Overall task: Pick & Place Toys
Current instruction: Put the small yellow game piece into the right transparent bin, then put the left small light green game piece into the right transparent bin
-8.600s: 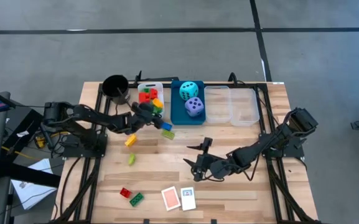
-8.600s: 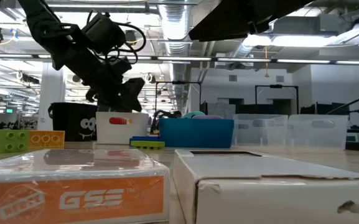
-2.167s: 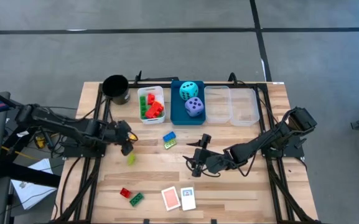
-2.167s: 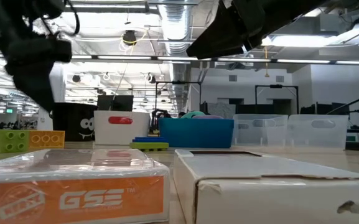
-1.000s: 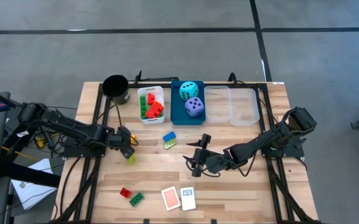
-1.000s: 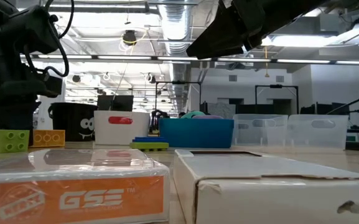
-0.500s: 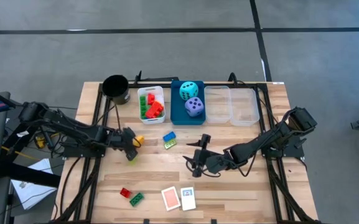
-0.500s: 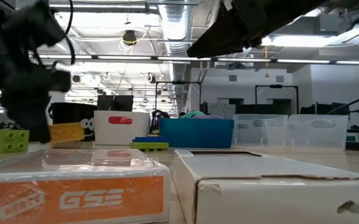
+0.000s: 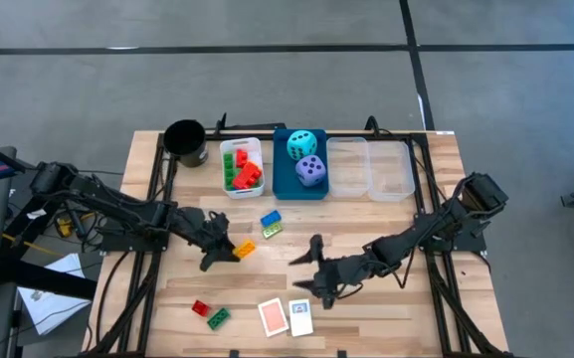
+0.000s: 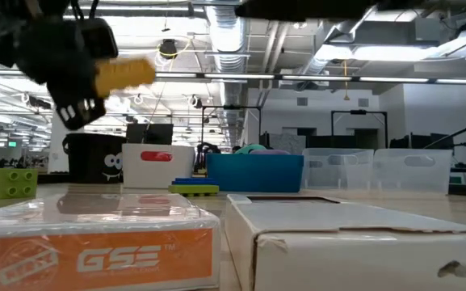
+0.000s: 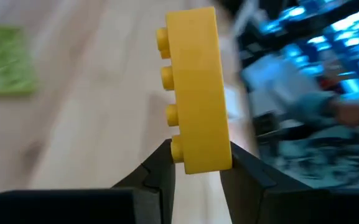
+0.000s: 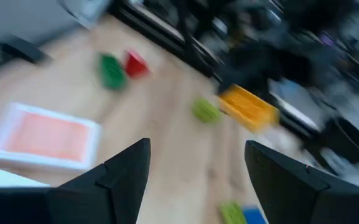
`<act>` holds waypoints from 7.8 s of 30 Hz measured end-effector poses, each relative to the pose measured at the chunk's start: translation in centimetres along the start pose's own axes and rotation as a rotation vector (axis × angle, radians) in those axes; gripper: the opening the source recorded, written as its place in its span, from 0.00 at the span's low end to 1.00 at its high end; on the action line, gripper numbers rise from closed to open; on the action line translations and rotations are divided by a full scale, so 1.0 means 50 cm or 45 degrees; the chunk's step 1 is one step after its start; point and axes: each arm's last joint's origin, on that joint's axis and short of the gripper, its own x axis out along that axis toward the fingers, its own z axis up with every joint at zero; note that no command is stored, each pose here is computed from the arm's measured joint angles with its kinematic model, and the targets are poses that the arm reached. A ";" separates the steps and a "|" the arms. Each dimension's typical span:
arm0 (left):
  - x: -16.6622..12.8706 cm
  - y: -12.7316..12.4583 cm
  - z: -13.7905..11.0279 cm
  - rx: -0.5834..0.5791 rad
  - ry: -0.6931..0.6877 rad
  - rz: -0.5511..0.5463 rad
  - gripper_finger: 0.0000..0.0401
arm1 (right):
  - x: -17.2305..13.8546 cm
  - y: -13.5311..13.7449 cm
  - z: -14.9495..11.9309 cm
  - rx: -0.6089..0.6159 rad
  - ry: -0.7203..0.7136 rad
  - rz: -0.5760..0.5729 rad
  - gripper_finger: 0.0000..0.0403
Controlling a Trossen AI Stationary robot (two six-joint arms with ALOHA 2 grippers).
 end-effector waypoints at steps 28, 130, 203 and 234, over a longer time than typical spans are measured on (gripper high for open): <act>0.100 -0.031 0.031 -0.147 -0.056 -0.326 0.23 | 0.037 -0.094 0.020 0.113 -0.127 0.157 0.63; 0.130 -0.001 0.148 -0.071 0.131 -0.597 0.62 | 0.034 -0.094 0.018 0.117 -0.087 0.134 0.36; 0.144 -0.019 0.137 0.767 -0.554 0.663 0.54 | -0.224 -0.181 -0.104 0.475 0.155 -0.373 0.56; 0.078 -0.124 0.045 -0.590 0.508 1.212 0.54 | -0.005 -0.037 -0.239 0.584 0.480 -0.193 0.56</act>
